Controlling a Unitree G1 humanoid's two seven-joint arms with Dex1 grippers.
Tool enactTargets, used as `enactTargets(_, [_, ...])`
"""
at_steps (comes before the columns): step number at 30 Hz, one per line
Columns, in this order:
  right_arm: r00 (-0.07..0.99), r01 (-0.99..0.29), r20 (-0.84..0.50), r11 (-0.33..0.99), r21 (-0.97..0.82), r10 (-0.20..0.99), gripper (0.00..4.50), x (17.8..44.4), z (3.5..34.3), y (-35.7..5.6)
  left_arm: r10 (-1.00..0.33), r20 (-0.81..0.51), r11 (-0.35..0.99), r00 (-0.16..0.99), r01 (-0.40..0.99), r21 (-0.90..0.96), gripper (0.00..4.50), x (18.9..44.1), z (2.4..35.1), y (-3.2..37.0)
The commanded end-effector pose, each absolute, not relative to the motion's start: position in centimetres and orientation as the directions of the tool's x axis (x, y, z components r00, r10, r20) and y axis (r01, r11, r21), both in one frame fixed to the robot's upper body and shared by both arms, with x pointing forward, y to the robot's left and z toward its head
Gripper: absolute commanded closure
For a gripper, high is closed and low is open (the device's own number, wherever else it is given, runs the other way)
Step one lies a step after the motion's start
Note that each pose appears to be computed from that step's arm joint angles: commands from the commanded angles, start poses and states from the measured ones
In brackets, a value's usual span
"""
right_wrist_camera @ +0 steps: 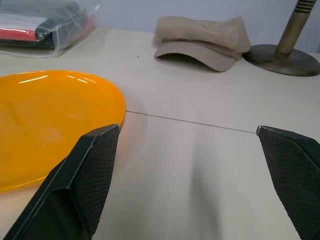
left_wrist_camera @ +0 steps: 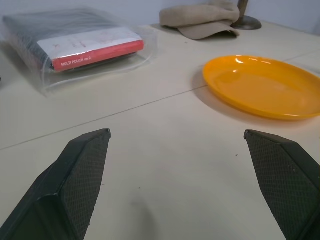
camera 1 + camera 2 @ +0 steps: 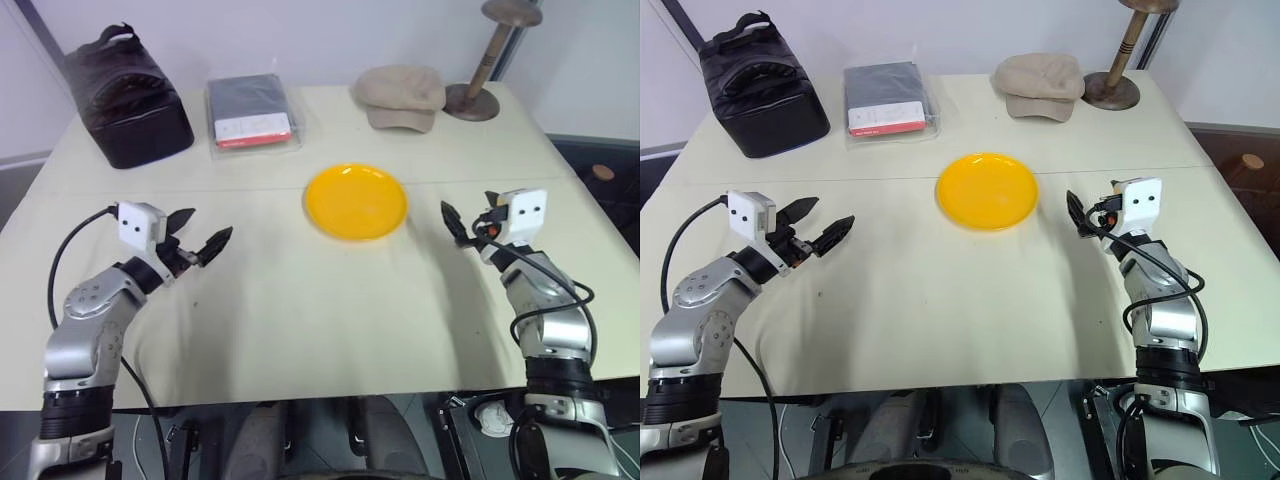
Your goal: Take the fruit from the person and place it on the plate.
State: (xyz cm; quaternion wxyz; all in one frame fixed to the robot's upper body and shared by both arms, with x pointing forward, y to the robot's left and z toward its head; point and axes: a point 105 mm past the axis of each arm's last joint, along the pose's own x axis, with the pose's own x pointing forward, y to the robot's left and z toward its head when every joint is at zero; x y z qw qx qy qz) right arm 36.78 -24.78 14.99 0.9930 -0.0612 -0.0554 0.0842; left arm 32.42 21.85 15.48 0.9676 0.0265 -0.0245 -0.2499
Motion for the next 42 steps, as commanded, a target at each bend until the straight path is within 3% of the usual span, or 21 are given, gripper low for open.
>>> enactTargets(1, [0.972,-0.156,0.153,0.977,-0.147,0.178,0.03,36.83,16.38,-24.70,-0.489,0.084,0.871,0.868,0.481,0.102,0.00,32.29,16.95,21.77])
enactTargets(42, [0.973,-0.157,0.144,0.977,-0.147,0.178,0.03,36.77,16.05,-24.71,-0.475,0.077,0.878,0.877,0.466,0.110,0.00,32.24,16.95,22.26])
